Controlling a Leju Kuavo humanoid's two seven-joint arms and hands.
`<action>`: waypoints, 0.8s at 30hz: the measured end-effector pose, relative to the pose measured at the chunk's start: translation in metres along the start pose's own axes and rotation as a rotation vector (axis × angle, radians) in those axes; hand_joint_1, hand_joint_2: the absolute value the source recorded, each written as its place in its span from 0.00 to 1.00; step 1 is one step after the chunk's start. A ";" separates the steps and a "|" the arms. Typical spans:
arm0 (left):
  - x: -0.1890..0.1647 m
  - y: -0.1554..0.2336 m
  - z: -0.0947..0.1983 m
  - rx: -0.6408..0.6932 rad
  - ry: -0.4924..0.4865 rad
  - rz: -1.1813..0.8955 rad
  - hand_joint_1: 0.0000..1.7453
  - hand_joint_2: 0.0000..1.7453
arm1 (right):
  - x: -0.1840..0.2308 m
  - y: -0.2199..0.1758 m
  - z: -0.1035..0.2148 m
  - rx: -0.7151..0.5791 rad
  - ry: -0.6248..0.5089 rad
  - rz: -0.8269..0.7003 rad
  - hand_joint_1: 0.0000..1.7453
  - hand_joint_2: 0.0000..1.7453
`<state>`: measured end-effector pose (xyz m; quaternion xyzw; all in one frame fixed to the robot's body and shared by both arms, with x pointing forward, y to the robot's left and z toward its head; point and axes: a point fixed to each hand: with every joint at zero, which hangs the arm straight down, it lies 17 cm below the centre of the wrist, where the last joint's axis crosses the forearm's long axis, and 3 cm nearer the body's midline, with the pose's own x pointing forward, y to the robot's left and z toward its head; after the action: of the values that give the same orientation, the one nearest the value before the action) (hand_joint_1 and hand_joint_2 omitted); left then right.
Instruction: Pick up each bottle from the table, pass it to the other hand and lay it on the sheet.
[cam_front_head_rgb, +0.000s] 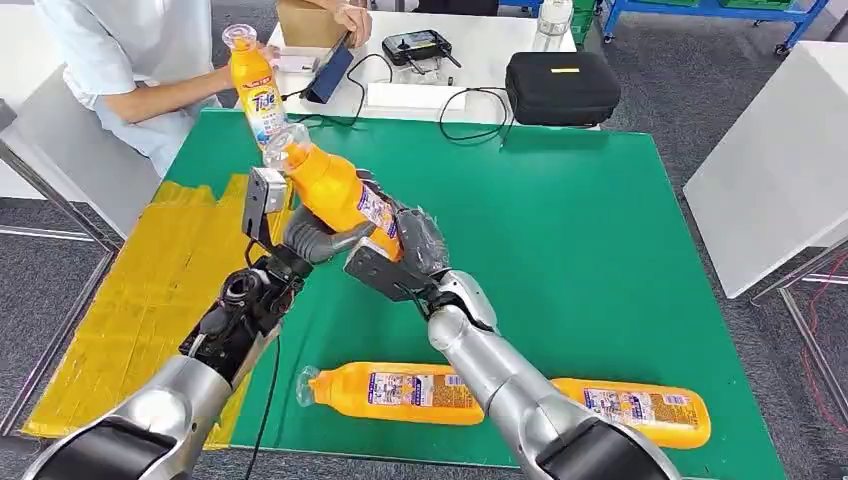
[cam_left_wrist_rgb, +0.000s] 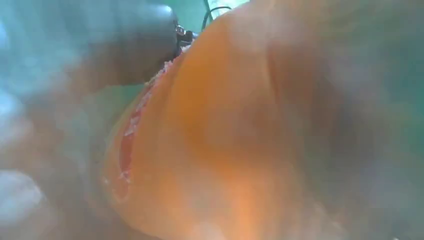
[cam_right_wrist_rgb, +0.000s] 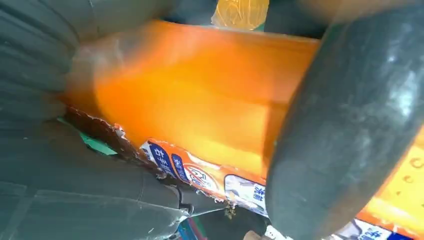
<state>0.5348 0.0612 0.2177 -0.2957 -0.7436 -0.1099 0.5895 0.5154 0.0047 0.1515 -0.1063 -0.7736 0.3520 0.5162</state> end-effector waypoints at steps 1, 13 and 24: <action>0.002 0.001 -0.001 0.006 -0.005 -0.003 1.00 1.00 | 0.000 0.000 0.001 -0.003 -0.001 -0.002 0.00 1.00; 0.016 0.017 -0.005 0.079 -0.043 -0.045 1.00 1.00 | 0.017 -0.014 0.015 -0.106 -0.076 -0.019 0.00 1.00; 0.030 0.095 0.016 0.385 -0.070 -0.562 1.00 1.00 | 0.080 -0.104 0.070 -0.420 -0.266 0.011 0.00 1.00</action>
<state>0.5718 0.1553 0.2237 0.0337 -0.8228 -0.1156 0.5554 0.4392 -0.0594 0.2616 -0.1680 -0.8904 0.1971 0.3744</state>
